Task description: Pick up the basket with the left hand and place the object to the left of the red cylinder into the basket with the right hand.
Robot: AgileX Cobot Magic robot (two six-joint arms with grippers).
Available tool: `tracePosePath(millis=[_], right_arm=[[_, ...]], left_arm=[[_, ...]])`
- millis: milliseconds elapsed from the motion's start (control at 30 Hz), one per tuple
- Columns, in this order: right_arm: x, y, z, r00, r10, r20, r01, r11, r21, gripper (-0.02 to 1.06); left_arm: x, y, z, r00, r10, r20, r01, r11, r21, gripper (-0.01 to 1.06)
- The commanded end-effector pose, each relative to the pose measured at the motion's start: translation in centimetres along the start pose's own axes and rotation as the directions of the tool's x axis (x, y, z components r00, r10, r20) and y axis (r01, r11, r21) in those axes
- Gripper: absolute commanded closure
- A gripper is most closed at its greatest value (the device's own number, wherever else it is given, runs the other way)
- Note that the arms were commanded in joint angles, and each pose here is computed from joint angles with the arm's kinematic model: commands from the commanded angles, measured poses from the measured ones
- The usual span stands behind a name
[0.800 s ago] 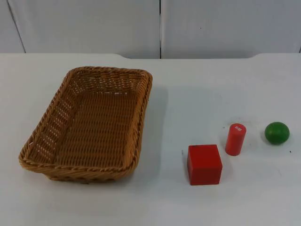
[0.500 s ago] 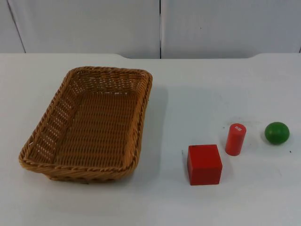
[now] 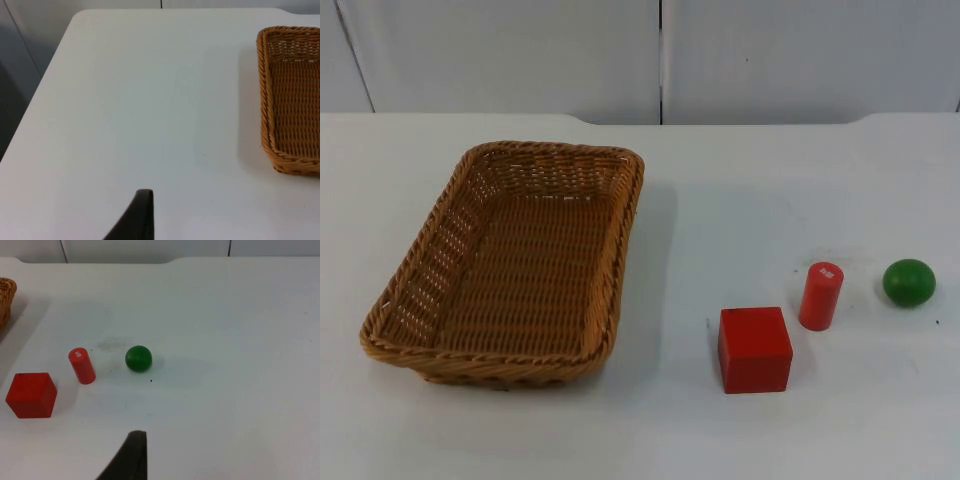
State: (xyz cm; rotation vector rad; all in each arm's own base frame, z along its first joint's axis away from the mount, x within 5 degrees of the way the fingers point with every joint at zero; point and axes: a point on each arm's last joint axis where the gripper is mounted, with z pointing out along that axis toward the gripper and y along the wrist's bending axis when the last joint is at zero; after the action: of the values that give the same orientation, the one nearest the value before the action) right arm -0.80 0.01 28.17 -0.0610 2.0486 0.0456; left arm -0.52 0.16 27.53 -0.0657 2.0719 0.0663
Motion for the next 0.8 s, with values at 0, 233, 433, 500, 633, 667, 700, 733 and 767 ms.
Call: tracePosePath(millis=[0,233,433,500,633,667,700,733,767], right_arm=[[0.1,0.0,0.1,1.0,-0.013,0.003,0.013,1.0,0.005,-0.01],[0.1,0.0,0.1,1.0,-0.013,0.003,0.013,1.0,0.005,-0.01],[0.1,0.0,0.1,1.0,-0.013,0.003,0.013,1.0,0.005,-0.01],[0.1,0.0,0.1,1.0,-0.013,0.003,0.013,1.0,0.005,-0.01],[0.1,0.0,0.1,1.0,-0.013,0.003,0.013,1.0,0.005,-0.01],[0.1,0.0,0.1,1.0,-0.013,0.003,0.013,1.0,0.005,-0.01],[0.1,0.0,0.1,1.0,-0.013,0.003,0.013,1.0,0.005,-0.01],[0.1,0.0,0.1,1.0,-0.013,0.003,0.013,1.0,0.005,-0.01],[0.1,0.0,0.1,1.0,-0.013,0.003,0.013,1.0,0.005,-0.01]], left_arm=[[0.05,0.04,0.05,1.0,0.004,0.009,-0.004,1.0,-0.001,0.0],[0.05,0.05,0.05,1.0,0.005,0.009,-0.005,1.0,-0.003,0.0],[0.05,0.06,0.05,1.0,-0.001,0.009,0.001,1.0,-0.004,0.0],[0.05,0.06,0.05,1.0,-0.001,0.009,0.001,1.0,-0.004,0.0],[0.05,0.06,0.05,1.0,-0.001,0.009,0.001,1.0,-0.004,0.0],[0.05,0.06,0.05,1.0,-0.001,0.009,0.001,1.0,-0.004,0.0],[0.05,0.06,0.05,1.0,-0.001,0.009,0.001,1.0,-0.004,0.0],[0.05,0.06,0.05,1.0,-0.001,0.009,0.001,1.0,-0.004,0.0],[0.05,0.06,0.05,1.0,-0.001,0.009,0.001,1.0,-0.004,0.0]])
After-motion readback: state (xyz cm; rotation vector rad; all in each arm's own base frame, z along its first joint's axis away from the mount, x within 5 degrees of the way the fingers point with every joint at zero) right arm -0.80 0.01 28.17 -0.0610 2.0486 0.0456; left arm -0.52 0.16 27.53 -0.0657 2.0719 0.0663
